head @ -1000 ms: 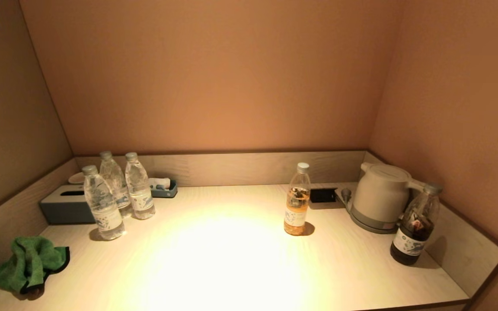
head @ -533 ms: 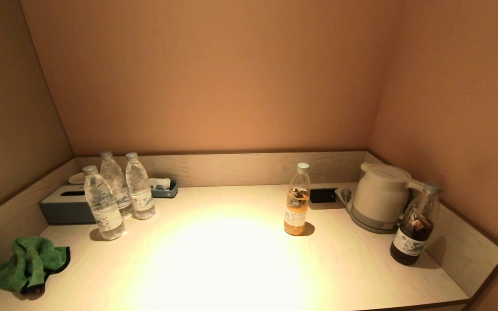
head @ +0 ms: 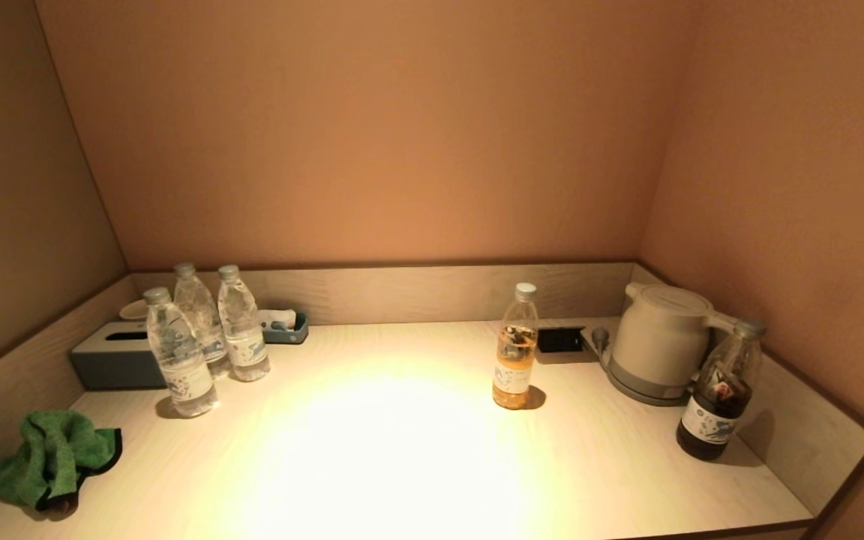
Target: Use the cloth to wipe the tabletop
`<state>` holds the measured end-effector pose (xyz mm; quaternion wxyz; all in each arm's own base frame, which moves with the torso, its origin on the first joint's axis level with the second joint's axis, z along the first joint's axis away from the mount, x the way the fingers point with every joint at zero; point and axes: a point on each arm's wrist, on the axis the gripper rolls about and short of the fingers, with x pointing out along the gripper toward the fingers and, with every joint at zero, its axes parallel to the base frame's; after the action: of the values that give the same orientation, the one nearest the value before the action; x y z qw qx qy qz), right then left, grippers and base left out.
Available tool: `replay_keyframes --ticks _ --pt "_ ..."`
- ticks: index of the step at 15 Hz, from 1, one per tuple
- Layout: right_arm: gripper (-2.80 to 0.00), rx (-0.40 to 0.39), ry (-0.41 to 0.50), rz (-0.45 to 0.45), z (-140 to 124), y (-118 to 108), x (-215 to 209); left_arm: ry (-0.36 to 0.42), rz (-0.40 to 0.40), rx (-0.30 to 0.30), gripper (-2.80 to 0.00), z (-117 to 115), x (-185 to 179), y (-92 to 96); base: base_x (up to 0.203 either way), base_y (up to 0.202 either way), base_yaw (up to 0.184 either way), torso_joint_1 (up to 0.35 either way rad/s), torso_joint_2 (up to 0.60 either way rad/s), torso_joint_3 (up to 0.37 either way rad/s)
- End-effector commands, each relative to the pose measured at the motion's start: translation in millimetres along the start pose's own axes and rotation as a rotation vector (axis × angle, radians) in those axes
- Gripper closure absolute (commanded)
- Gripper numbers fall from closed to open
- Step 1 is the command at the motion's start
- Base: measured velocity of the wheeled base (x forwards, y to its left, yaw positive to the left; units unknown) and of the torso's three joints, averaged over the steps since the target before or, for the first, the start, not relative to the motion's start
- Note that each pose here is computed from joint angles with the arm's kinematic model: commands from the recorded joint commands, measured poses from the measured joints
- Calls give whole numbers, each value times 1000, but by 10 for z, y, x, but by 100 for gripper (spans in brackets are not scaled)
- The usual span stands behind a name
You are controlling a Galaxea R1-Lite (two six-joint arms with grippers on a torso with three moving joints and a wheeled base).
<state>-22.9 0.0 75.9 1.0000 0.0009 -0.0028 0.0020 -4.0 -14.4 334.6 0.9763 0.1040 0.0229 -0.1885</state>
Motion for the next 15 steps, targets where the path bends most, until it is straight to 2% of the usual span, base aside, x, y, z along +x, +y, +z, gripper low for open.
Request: replay_keyframes --ticks 1,3,5,7,9,10,11,12,13,15 --pt "0 0 1 1 1 0 1 -19 25 17 0 -13 -98 -70 0 0 0 0 0 0" --pt "0 0 1 1 1 0 1 -63 107 53 0 -77 -320 -232 0 0 0 0 0 0" --pt "0 0 1 1 1 0 1 -54 197 52 0 -166 -388 -281 0 0 0 0 0 0" --pt "0 0 1 1 1 0 1 -46 234 32 0 -200 -391 -283 0 0 0 0 0 0" --pt "0 0 1 -1 1 0 1 -82 314 -32 0 -220 -422 -272 0 0 0 0 0 0" --pt "0 0 1 1 1 0 1 -95 335 -37 0 -231 -424 -260 0 0 0 0 0 0" --pt "0 0 1 1 1 0 1 -104 432 -45 0 -267 -419 -224 0 0 0 0 0 0" --pt "0 1 1 1 1 0 1 -112 580 -56 0 -326 -420 -182 0 0 0 0 0 0" --pt "0 0 1 1 1 0 1 -127 656 -61 0 -405 -433 -166 0 0 0 0 0 0" --pt "0 0 1 1 1 0 1 -174 674 -63 0 -510 -526 -184 0 0 0 0 0 0"
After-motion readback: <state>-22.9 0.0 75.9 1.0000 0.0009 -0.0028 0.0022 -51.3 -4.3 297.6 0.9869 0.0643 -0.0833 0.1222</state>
